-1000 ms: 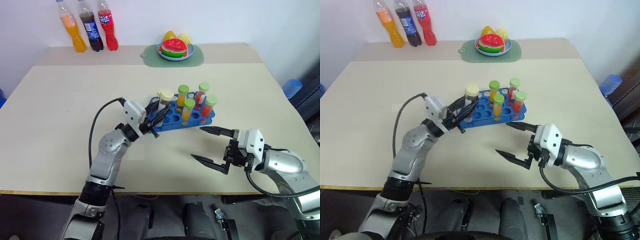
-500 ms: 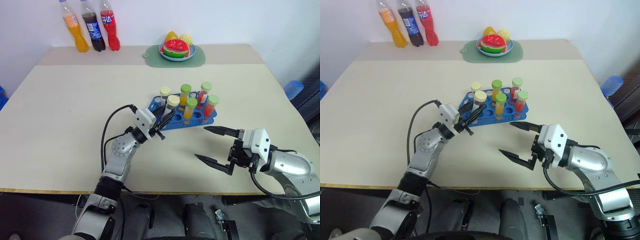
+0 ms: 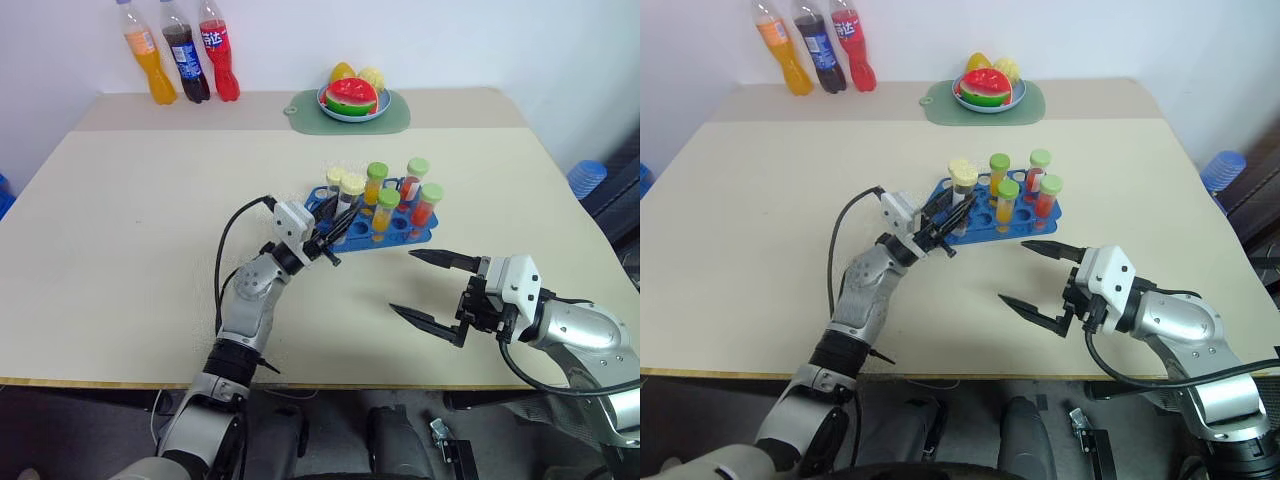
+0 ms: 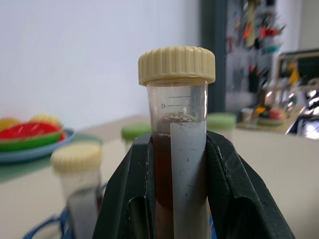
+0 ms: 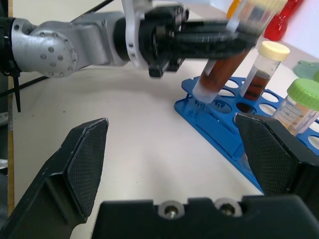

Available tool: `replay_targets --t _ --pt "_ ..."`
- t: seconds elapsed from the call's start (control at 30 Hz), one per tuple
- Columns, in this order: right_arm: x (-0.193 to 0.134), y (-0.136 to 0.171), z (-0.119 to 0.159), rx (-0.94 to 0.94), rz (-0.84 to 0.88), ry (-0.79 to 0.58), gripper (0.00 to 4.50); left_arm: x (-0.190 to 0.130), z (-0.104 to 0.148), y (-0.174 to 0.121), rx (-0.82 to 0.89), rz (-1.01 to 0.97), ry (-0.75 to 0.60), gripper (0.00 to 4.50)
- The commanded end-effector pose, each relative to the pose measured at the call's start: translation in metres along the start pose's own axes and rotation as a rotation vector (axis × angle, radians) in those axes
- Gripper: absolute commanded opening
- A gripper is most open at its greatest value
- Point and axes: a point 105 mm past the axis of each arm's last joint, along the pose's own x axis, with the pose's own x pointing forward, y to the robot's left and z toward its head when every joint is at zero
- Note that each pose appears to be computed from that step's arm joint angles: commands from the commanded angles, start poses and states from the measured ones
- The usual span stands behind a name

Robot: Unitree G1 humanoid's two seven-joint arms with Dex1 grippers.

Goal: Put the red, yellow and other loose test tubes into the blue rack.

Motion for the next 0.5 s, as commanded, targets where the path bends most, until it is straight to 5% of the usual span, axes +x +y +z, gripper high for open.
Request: replay_targets --t 0.03,0.5 --pt "0.002 0.002 0.013 -0.047 0.003 -0.037 4.5 0.006 0.017 0.006 0.007 0.008 -0.065 0.77" --pt "0.002 0.003 0.013 -0.044 -0.011 -0.045 4.5 0.022 -0.026 0.0 0.077 0.044 0.067 0.77"
